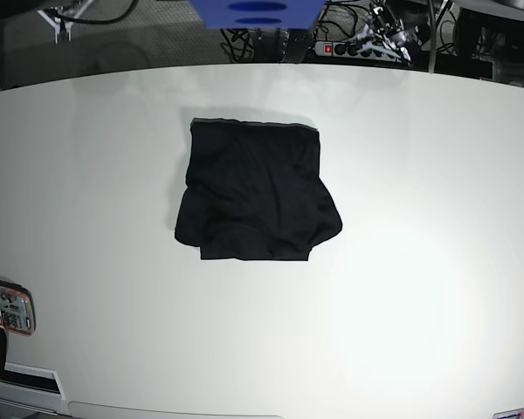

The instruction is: Fold the T-shirt properly

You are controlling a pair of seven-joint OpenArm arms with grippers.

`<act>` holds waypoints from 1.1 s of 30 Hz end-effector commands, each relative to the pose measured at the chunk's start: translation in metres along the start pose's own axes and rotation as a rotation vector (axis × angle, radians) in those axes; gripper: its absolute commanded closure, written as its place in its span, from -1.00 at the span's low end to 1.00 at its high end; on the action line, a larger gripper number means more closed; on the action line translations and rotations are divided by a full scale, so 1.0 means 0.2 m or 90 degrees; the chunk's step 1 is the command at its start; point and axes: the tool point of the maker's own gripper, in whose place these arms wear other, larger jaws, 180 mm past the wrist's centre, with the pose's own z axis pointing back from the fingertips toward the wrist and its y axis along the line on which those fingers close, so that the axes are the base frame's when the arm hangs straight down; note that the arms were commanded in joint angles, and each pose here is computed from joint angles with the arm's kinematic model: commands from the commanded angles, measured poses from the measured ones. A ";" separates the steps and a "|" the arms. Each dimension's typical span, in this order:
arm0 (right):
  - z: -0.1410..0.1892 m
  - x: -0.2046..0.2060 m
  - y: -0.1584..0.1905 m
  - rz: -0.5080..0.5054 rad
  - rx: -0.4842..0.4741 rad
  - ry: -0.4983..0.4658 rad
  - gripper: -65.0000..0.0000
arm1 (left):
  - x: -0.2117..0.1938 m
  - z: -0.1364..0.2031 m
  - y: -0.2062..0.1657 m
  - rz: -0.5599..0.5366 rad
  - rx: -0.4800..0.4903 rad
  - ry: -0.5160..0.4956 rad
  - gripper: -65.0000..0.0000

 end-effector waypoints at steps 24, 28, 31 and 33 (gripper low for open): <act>0.14 0.21 1.01 -0.063 0.193 -0.026 1.00 | 0.16 0.04 -0.39 0.187 -0.121 -0.131 1.00; 0.17 0.21 1.09 -0.066 0.207 -0.024 1.00 | 0.21 0.04 -0.37 0.183 -0.119 -0.139 1.00; 0.16 0.30 1.08 -0.071 0.207 -0.042 1.00 | 0.24 0.04 -0.37 0.181 -0.120 -0.141 1.00; 0.16 0.32 1.09 -0.072 0.207 -0.044 1.00 | 0.24 0.04 -0.36 0.182 -0.119 -0.143 1.00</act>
